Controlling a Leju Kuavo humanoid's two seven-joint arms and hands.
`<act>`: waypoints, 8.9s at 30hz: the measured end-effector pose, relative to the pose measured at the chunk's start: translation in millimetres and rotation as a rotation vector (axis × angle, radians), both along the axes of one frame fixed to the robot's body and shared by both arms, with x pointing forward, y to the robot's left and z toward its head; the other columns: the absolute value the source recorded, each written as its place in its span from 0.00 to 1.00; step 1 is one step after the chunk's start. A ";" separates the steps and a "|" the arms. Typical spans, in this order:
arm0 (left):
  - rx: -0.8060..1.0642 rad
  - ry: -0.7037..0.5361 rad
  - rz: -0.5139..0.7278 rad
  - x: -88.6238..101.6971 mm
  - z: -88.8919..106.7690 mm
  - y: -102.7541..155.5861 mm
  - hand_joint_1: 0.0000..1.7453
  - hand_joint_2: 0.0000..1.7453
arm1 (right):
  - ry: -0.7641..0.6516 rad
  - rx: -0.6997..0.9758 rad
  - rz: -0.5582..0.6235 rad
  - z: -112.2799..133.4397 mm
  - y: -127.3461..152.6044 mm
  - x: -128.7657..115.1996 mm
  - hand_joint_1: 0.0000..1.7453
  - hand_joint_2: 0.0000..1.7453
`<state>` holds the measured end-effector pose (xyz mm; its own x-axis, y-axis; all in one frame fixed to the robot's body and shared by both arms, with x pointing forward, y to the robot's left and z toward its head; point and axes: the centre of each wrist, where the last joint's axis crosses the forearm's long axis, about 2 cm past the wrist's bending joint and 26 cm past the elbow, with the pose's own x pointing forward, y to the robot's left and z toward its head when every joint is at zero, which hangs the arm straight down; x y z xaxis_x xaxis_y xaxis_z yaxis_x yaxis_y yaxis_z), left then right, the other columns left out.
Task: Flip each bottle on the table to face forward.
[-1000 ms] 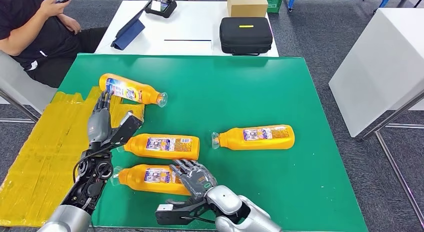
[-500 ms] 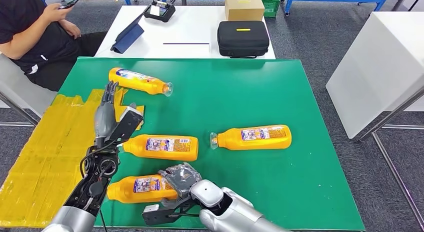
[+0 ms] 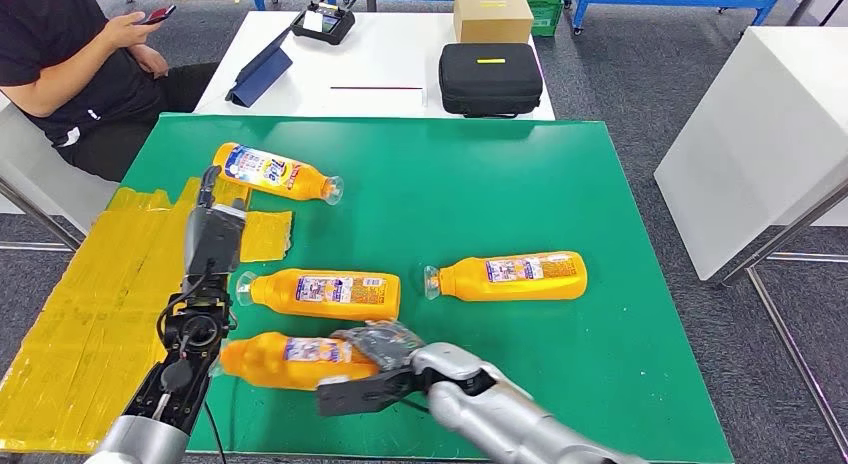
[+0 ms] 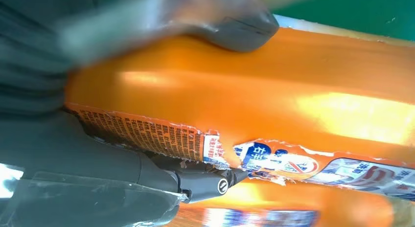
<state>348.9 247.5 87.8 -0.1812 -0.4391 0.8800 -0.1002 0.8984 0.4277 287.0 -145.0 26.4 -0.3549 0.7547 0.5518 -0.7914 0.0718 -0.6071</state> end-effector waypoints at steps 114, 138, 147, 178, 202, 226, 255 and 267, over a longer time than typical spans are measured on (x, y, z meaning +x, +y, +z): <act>0.002 -0.330 0.152 -23.9 84.3 7.6 1.00 1.00 | -0.440 0.341 -0.274 87.4 66.3 -16.8 0.00 0.00; 0.990 -0.024 0.045 30.9 7.9 -1.9 0.81 1.00 | -0.472 0.303 -0.231 94.2 43.2 -5.9 0.00 1.00; 1.131 0.129 -0.002 29.1 -9.3 3.8 0.00 0.00 | -0.459 0.296 -0.203 91.6 43.5 -4.3 0.00 1.00; 0.613 -0.121 0.070 44.4 26.8 1.0 0.00 0.00 | -0.427 -0.124 -0.210 66.2 35.5 45.2 0.00 1.00; 0.273 -0.381 0.086 30.0 58.8 -30.2 0.00 0.00 | -0.166 -0.311 -0.059 68.1 92.9 43.1 0.97 1.00; -0.202 -0.089 0.069 18.6 44.3 -14.9 0.00 0.75 | -0.121 -0.287 -0.276 59.4 62.4 56.8 1.00 1.00; -0.723 0.095 -0.043 0.2 32.9 17.4 0.00 1.00 | -0.228 0.421 -0.678 75.2 19.7 64.2 1.00 1.00; -0.966 0.229 -0.314 1.0 40.3 -40.1 0.00 1.00 | -0.267 0.444 -0.622 85.6 44.1 58.4 1.00 1.00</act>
